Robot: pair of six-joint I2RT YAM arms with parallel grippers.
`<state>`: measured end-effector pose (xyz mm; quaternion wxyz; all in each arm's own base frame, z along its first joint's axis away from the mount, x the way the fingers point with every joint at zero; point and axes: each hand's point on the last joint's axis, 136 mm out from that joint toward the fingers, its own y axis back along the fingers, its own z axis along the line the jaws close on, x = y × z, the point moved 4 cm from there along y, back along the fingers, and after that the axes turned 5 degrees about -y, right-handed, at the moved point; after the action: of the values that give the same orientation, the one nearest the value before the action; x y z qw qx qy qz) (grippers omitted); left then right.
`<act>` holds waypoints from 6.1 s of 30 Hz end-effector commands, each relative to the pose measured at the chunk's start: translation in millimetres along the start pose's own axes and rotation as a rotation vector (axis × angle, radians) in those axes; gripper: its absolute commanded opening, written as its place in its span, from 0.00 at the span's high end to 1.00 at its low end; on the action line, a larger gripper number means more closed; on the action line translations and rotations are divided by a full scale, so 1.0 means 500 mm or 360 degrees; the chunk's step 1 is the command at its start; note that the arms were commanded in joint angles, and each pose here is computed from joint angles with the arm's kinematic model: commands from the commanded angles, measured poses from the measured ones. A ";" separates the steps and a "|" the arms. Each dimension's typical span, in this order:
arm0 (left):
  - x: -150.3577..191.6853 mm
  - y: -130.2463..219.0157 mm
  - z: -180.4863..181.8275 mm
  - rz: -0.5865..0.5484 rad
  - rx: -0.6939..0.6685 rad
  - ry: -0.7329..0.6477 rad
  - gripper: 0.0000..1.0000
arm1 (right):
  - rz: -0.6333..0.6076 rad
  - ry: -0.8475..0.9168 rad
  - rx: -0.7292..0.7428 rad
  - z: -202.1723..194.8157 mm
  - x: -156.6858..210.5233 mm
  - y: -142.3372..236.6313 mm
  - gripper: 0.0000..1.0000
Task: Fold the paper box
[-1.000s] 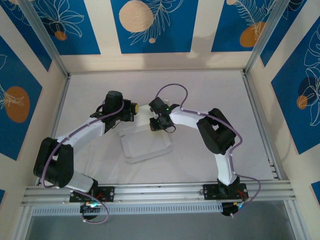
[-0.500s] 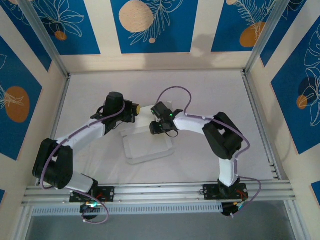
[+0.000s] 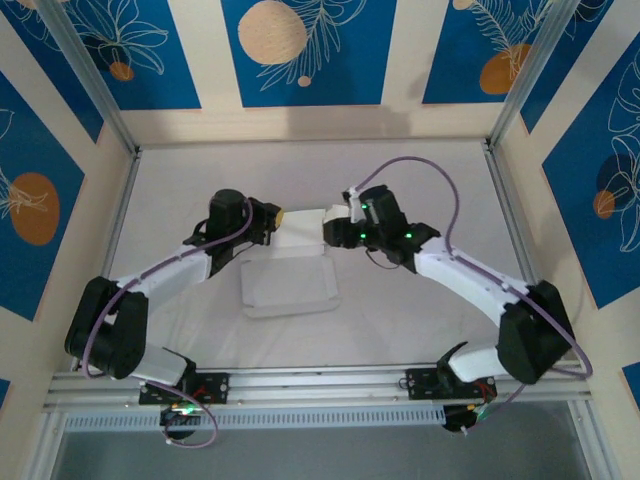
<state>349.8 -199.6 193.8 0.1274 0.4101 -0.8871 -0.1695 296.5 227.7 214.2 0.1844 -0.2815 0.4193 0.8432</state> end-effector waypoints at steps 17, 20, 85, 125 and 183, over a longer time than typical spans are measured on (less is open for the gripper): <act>0.056 0.044 0.002 0.0114 0.0264 -0.0460 1.00 | 0.0148 0.0712 0.0073 -0.115 0.002 0.021 0.42; 0.059 0.049 0.014 0.0126 0.0258 -0.0474 1.00 | 0.0159 0.0752 -0.0011 -0.108 0.002 0.012 0.43; 0.090 0.102 0.057 0.0272 0.0171 -0.0372 1.00 | 0.0281 0.1109 -0.0389 -0.027 0.164 -0.050 0.54; 0.094 0.129 0.173 0.0304 -0.0033 -0.0386 1.00 | 0.0298 0.1684 -0.0415 -0.061 0.162 -0.054 0.44; 0.090 0.119 0.196 0.0328 -0.0144 -0.0316 1.00 | 0.0512 0.1717 -0.0566 0.006 0.149 -0.076 0.43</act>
<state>257.7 -182.8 160.7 0.0343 0.3126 -0.9298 -0.1914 257.0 244.9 129.2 -0.2404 -0.6222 0.3669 0.6484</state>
